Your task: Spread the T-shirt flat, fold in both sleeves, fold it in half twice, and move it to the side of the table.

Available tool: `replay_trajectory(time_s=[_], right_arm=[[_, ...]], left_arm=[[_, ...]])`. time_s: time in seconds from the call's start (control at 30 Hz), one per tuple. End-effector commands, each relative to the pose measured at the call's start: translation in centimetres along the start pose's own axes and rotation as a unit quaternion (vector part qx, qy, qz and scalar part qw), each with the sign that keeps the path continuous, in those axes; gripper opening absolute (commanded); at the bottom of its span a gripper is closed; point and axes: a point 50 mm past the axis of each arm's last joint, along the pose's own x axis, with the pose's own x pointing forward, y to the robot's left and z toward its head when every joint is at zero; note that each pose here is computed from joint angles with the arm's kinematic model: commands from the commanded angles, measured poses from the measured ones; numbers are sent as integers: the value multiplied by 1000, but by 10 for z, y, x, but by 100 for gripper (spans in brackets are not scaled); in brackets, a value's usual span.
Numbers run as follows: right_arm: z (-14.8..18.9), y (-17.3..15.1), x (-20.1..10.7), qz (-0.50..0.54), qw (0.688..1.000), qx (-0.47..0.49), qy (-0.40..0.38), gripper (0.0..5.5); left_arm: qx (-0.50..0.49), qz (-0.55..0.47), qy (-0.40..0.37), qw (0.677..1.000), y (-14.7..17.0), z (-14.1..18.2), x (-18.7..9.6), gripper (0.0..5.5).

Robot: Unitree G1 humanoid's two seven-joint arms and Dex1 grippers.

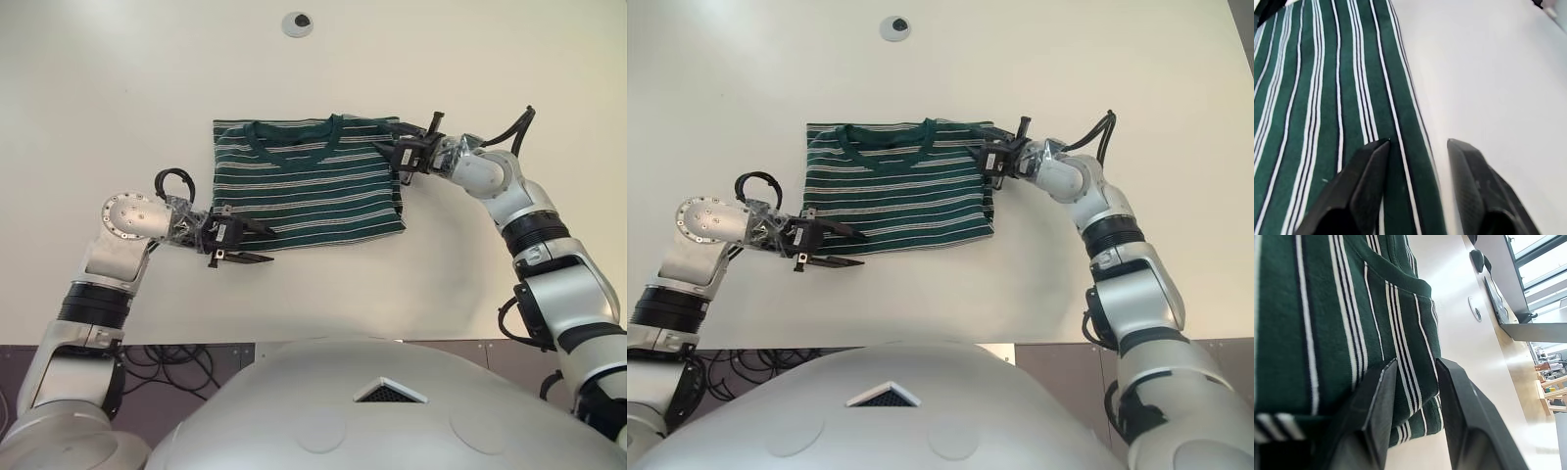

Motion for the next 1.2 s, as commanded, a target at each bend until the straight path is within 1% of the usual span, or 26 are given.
replay_trajectory(time_s=[0.03,0.1,0.17,0.23,0.3,0.33,0.4,0.47,0.57,0.63,0.67,0.73,0.8,0.83,0.9,0.93,0.97,1.0,1.03,1.07,1.13,1.2], right_arm=[[-8,38,-27,136,990,17,16,145],[0,52,-40,197,980,31,-2,145],[15,63,-48,236,970,55,-32,145],[36,72,-53,260,959,86,-76,145],[50,76,-57,277,950,105,-102,145],[54,77,-60,286,946,109,-107,145],[64,79,-65,295,940,120,-124,145],[73,78,-65,287,937,137,-148,145],[79,70,-62,252,941,153,-167,145],[80,63,-63,232,943,163,-172,145],[81,59,-66,225,943,171,-176,145],[84,49,-73,205,940,198,-187,145],[83,37,-82,186,936,226,-196,145],[82,31,-88,177,932,245,-200,145],[78,19,-101,159,919,291,-215,145],[77,14,-107,147,914,307,-222,145],[75,10,-111,136,913,314,-222,145],[68,11,-113,124,921,308,-201,145],[57,16,-115,117,936,289,-163,145],[47,23,-116,116,946,275,-129,145],[33,37,-120,128,951,268,-85,184],[24,50,-127,145,954,255,-63,217]], left_arm=[[25,-4,201,979,-6,-41,-5,212],[81,29,227,970,5,-42,-4,212],[148,61,234,959,17,-40,1,212],[237,84,260,932,32,-41,5,212],[321,94,291,896,45,-42,2,212],[368,93,311,871,52,-42,-2,212],[474,92,339,807,69,-37,-11,212],[546,102,336,761,81,-28,-15,212],[604,135,307,723,91,-19,-16,212],[627,164,290,704,95,-18,-17,212],[634,191,285,693,99,-16,-21,212],[626,269,270,680,110,-9,-35,212],[607,337,236,680,114,-1,-47,212],[582,374,206,692,113,4,-51,212],[520,428,128,728,103,11,-57,212],[472,443,75,759,93,13,-56,212],[435,448,32,780,83,14,-56,212],[398,442,-2,804,69,13,-55,212],[369,422,-24,828,54,10,-55,212],[341,400,-30,850,41,6,-55,212],[290,352,-12,890,21,-6,-56,248],[222,274,22,936,-9,-23,-51,278]])
